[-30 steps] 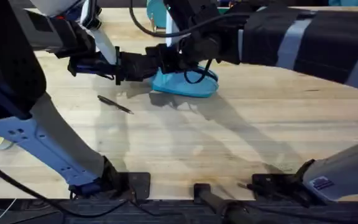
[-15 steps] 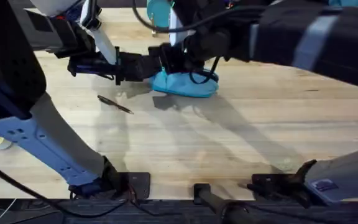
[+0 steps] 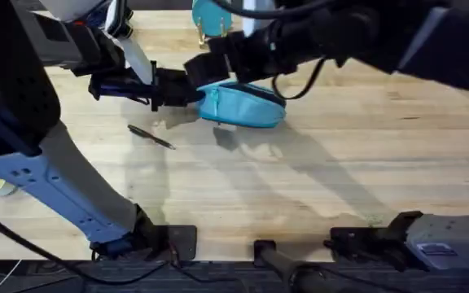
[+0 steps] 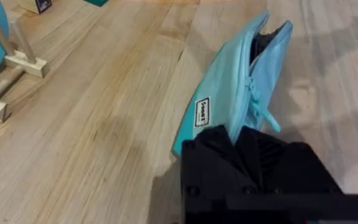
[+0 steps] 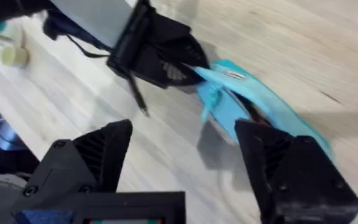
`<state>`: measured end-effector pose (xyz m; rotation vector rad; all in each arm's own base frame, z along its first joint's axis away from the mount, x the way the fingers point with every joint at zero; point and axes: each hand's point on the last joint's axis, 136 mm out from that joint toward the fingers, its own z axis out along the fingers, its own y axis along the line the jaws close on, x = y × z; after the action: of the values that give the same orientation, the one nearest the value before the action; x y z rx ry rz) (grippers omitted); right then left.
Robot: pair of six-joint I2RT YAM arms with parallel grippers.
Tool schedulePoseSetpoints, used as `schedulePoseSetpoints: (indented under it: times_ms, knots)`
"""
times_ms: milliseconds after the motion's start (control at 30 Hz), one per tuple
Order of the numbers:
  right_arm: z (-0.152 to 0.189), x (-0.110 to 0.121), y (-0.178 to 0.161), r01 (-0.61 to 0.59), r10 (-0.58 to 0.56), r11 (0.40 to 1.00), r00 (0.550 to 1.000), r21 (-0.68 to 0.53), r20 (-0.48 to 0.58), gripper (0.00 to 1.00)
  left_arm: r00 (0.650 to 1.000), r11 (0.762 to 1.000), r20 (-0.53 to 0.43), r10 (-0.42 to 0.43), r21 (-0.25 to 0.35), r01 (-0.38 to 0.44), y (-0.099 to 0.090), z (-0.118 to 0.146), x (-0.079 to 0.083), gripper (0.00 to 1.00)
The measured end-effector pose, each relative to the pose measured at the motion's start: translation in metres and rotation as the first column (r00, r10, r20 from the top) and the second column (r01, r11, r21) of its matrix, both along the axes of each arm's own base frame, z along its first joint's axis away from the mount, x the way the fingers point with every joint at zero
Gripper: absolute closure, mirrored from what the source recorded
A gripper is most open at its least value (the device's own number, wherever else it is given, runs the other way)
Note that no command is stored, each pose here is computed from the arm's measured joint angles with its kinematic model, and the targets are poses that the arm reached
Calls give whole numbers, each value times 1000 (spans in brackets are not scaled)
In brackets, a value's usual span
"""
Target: Unzip the bag, pick up the pens from the table one at a time and place them inside, then zip the bag closed.
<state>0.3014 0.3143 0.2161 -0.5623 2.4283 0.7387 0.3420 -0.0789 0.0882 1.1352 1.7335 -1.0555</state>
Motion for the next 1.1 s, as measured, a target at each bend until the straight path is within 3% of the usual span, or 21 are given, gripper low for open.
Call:
schedulePoseSetpoints:
  times_ms: [67, 133, 200, 300, 333, 733, 1000, 1100]
  knots:
    - [2, 0, -12, 7, -7, 1000, 1000, -22, 5, 5, 1000, 1000, 2, 0, 0, 0, 0, 0, 0, 909]
    - [5, 1, -24, 21, -20, 999, 1000, -38, 9, 5, 1000, 1000, 6, -1, 1, 1, 0, 0, 0, 622]
    - [8, 3, -32, 36, -35, 998, 999, -46, 14, 4, 1000, 1000, 3, -1, 0, 1, 0, 0, 0, 441]
    - [12, 8, -44, 61, -60, 997, 998, -49, 22, 4, 1000, 1000, -1, 0, 0, 0, 0, 0, 0, 54]
    - [12, 9, -46, 67, -65, 996, 998, -51, 25, 4, 1000, 1000, 0, -1, -1, 1, 0, 0, 0, 22]
    - [18, 12, -56, 5, 6, 995, 995, -99, 103, 5, 1000, 1000, 0, 0, -1, 0, 0, 0, 0, 6]
    - [24, 11, -58, -30, 47, 992, 988, -120, 146, 5, 998, 1000, -58, 0, -14, 0, -2, 5, -9, 5]
    - [24, 12, -58, -35, 54, 991, 987, -128, 154, 5, 1000, 1000, -29, -5, 22, 5, -1, 16, -11, 5]
